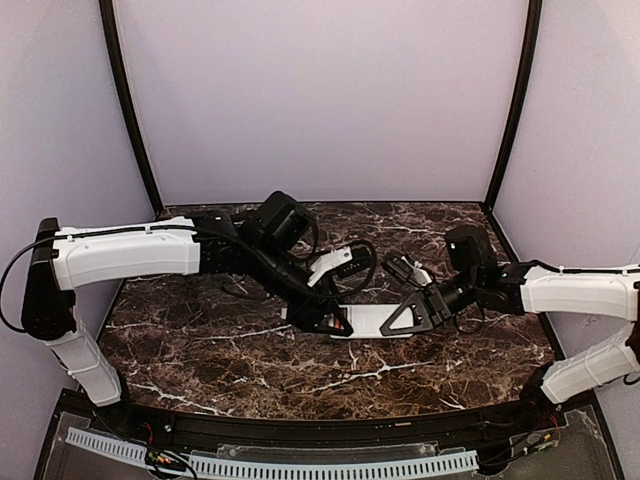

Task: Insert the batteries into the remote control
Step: Load the battery into the battery compartment.

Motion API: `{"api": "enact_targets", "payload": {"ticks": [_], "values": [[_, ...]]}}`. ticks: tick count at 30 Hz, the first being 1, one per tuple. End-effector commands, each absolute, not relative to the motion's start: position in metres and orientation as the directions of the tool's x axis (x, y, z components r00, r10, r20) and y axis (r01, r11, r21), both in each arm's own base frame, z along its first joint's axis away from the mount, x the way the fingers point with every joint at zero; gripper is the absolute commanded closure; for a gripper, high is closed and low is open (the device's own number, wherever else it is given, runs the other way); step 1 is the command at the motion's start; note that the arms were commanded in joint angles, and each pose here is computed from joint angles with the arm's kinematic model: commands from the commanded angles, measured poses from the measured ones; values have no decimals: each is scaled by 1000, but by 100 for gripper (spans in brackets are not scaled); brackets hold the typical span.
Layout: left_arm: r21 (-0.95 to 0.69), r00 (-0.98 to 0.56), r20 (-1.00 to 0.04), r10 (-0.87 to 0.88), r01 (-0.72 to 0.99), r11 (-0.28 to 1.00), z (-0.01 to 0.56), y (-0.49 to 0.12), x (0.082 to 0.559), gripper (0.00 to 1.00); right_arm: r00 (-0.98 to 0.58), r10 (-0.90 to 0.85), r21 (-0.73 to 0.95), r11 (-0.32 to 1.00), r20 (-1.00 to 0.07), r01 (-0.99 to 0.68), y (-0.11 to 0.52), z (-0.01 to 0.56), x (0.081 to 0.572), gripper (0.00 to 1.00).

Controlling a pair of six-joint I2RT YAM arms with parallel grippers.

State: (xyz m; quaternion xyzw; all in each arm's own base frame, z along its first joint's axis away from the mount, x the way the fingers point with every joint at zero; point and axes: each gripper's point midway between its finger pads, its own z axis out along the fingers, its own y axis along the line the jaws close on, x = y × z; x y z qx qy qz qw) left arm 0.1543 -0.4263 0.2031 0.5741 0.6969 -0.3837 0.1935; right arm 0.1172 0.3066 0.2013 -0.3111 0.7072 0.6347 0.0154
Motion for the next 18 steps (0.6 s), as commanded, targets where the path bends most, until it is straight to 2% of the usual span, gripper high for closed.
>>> {"api": "enact_targets", "payload": {"ticks": [1, 9, 14, 18], "values": [[-369, -371, -636, 676, 916, 155, 179, -422, 168, 94, -666, -413, 778, -229, -622, -584, 306, 246, 97, 100], [-403, -398, -633, 664, 902, 157, 176, -420, 171, 97, -650, -403, 761, -251, -644, -598, 303, 253, 93, 100], [-398, -393, -658, 642, 906, 146, 181, -420, 174, 91, -647, -400, 757, -259, -649, -600, 302, 255, 92, 100], [-392, -390, -667, 634, 908, 146, 184, -419, 176, 90, -653, -403, 764, -251, -641, -594, 303, 254, 93, 100]]}}
